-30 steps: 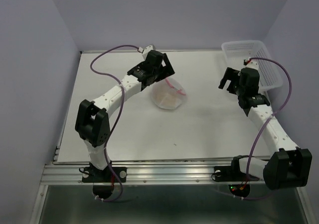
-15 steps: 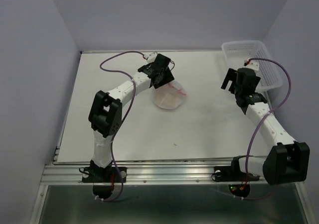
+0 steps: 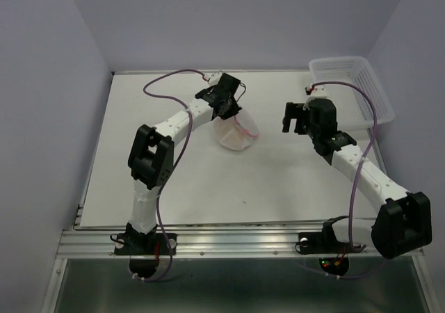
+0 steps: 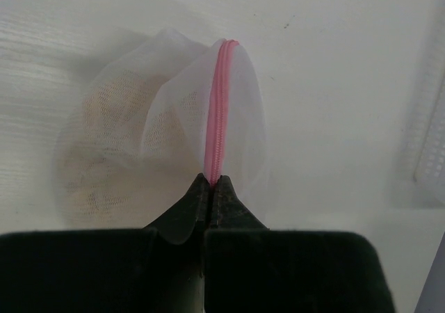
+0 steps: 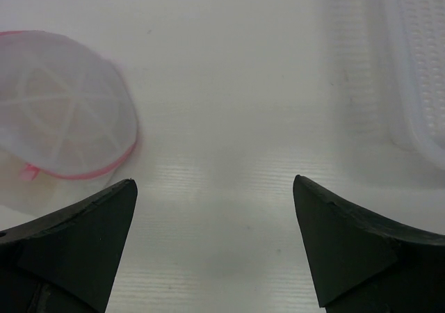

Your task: Unzip the laundry bag and remove the bra

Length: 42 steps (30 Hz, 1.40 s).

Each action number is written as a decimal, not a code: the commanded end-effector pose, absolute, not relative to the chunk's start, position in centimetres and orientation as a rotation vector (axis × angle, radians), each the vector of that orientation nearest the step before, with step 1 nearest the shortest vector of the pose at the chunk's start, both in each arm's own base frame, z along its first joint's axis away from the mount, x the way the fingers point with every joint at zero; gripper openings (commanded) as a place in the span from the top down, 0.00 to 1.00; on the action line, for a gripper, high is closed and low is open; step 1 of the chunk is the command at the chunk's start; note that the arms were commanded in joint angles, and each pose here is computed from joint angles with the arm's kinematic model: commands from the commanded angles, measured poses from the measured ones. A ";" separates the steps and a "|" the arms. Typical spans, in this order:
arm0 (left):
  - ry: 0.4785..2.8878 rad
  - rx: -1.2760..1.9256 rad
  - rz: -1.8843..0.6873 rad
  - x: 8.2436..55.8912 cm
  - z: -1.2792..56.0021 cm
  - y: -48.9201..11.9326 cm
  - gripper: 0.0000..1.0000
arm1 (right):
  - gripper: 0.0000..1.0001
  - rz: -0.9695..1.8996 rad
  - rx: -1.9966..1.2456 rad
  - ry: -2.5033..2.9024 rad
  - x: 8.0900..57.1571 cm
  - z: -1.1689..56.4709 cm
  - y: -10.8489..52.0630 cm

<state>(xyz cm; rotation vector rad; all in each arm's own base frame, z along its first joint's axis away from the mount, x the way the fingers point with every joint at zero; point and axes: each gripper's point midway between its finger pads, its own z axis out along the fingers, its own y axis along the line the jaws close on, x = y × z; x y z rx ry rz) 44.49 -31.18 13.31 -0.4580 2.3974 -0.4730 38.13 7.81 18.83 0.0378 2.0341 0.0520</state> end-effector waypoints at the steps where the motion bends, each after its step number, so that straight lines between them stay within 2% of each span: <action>1: 2.355 -0.468 -0.520 43.6 16.3 -30.9 1.00 | 0.00 0.367 -0.173 1.922 37.6 22.3 13.9; 3: 2.357 -0.504 -0.518 43.2 16.0 -30.7 1.00 | 0.00 0.449 -0.226 1.915 36.7 22.3 16.7; 9: 2.358 -0.609 -0.490 42.6 16.6 -29.6 1.00 | 0.00 0.317 -0.464 1.855 35.3 21.9 23.2; 13: 2.350 -0.651 -0.505 42.1 17.0 -29.5 1.00 | 0.00 0.387 -0.531 1.873 34.7 21.6 27.6; 15: 2.343 -0.701 -0.510 41.8 16.7 -29.3 1.00 | 0.00 0.472 -0.429 1.916 35.0 21.5 28.8; 19: 2.307 -0.764 -0.548 41.3 17.6 -28.9 1.00 | 0.00 0.510 -0.223 2.071 35.5 17.4 29.3; 23: 2.293 -0.843 -0.551 40.7 17.3 -28.3 1.00 | 0.00 0.620 -0.141 2.079 35.4 16.9 30.6; 32: 2.280 -1.144 -0.541 38.4 16.6 -26.8 1.00 | 0.11 0.688 0.001 2.052 33.2 16.7 29.8; 40: 2.179 -1.258 -0.649 37.0 18.2 -25.7 1.00 | 0.30 0.676 0.067 2.042 32.5 15.9 30.0; 42: 2.179 -1.275 -0.648 36.7 17.9 -25.5 1.00 | 0.39 0.686 0.073 2.021 32.7 16.3 30.2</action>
